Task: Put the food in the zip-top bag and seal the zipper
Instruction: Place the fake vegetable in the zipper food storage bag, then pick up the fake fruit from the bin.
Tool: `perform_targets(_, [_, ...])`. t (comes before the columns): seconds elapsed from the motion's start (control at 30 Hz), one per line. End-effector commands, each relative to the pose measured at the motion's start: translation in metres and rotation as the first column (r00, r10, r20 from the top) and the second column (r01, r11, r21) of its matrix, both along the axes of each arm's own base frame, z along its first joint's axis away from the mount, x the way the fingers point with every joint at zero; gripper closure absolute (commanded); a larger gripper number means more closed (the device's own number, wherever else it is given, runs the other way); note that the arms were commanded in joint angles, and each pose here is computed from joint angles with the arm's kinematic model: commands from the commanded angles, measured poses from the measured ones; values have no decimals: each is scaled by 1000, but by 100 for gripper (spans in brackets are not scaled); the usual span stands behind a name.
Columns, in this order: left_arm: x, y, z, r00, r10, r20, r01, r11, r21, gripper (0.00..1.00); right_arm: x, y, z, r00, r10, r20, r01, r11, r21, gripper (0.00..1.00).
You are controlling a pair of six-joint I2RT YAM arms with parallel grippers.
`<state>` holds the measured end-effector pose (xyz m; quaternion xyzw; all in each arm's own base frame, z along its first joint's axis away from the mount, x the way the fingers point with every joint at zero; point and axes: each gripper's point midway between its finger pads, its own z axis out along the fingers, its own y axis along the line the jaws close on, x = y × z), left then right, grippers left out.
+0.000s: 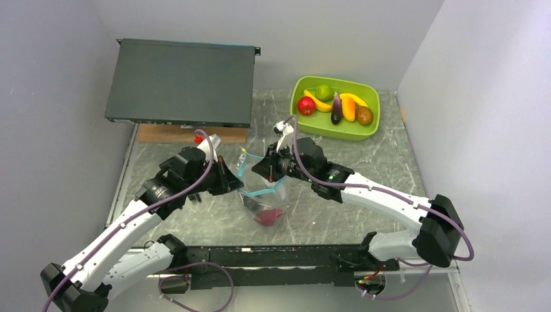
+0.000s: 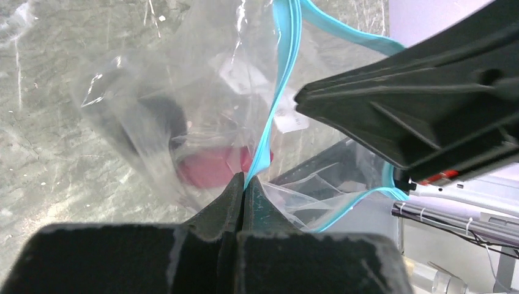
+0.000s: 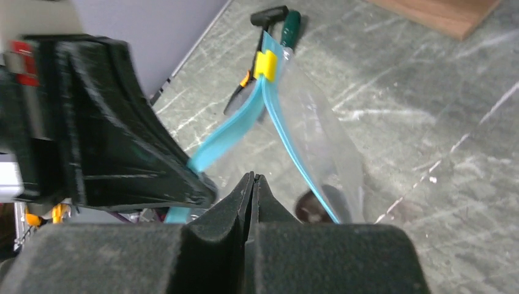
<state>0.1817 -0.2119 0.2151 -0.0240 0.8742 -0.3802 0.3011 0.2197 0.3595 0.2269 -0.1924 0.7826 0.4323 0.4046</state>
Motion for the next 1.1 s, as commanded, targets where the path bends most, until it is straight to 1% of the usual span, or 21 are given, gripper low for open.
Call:
perform_targets(0.0, [6, -8, 8, 1000, -8, 18, 9, 1000, -27, 100, -4, 11, 45, 996, 60, 74, -66, 994, 85, 96])
perform_targets(0.1, [7, -12, 11, 999, -20, 25, 21, 999, -45, 100, -2, 28, 40, 997, 66, 32, -69, 990, 120, 90])
perform_targets(0.17, [8, -13, 13, 999, -23, 25, 24, 998, -51, 100, 3, 38, 36, 998, 55, -9, -53, 990, 132, 88])
perform_targets(0.23, [8, -13, 13, 999, -24, 22, 25, 999, -47, 100, 1, 49, 42, 997, 75, -25, -70, 984, 165, 84])
perform_targets(0.3, [8, -13, 12, 1000, -22, 20, 23, 999, -42, 100, -3, 57, 48, 995, 93, -30, -85, 978, 191, 83])
perform_targets(0.37, [7, -11, 11, 1000, -19, 17, 19, 999, -40, 100, -11, 62, 61, 990, 137, -36, -123, 958, 258, 85])
perform_targets(0.43, [8, -9, 9, 1000, -5, 18, 6, 999, -32, 100, -22, 62, 74, 982, 184, -34, -162, 928, 335, 100])
perform_targets(0.53, [8, -2, 7, 1000, 25, 19, -25, 1000, -15, 100, -34, 52, 92, 979, 202, -22, -175, 893, 415, 100])
perform_targets(0.63, [9, 2, 5, 998, 55, 26, -54, 998, -24, 100, -40, 40, 110, 978, 207, -22, -169, 852, 495, 100])
perform_targets(0.73, [9, 1, 3, 998, 59, 18, -58, 998, -30, 100, -38, 26, 133, 973, 226, -40, -154, 773, 616, 100])
perform_targets(0.77, [9, 1, 2, 998, 60, 16, -59, 998, -26, 100, -34, 21, 141, 977, 211, -35, -141, 757, 638, 100])
perform_targets(0.8, [9, 2, 3, 998, 62, 16, -61, 998, -22, 100, -29, 16, 148, 984, 178, -21, -123, 753, 647, 100])
perform_targets(0.83, [10, 2, 3, 998, 63, 16, -63, 998, -15, 100, -20, 12, 153, 992, 126, -9, -93, 771, 630, 100])
perform_targets(0.87, [10, 3, 4, 998, 66, 19, -66, 998, -9, 100, -7, 8, 153, 999, 49, -13, -32, 808, 589, 100])
perform_targets(0.9, [10, 5, 6, 997, 69, 24, -69, 998, 0, 100, 12, 0, 147, 998, -60, -26, 65, 855, 514, 100])
perform_targets(0.93, [10, 7, 7, 997, 74, 28, -74, 997, 9, 100, 30, -12, 140, 984, -177, -30, 172, 880, 442, 100])
perform_targets(0.97, [10, 10, 9, 996, 78, 35, -79, 997, 18, 100, 47, -28, 130, 958, -286, -1, 267, 894, 360, 100])
perform_targets(1.0, [10, 12, 11, 996, 81, 43, -82, 996, 27, 100, 61, -44, 119, 931, -363, 24, 342, 895, 287, 100])
perform_targets(1.07, [9, 15, 17, 996, 66, 63, -69, 997, 47, 100, 96, -85, 107, 856, -511, 82, 487, 849, 203, 100])
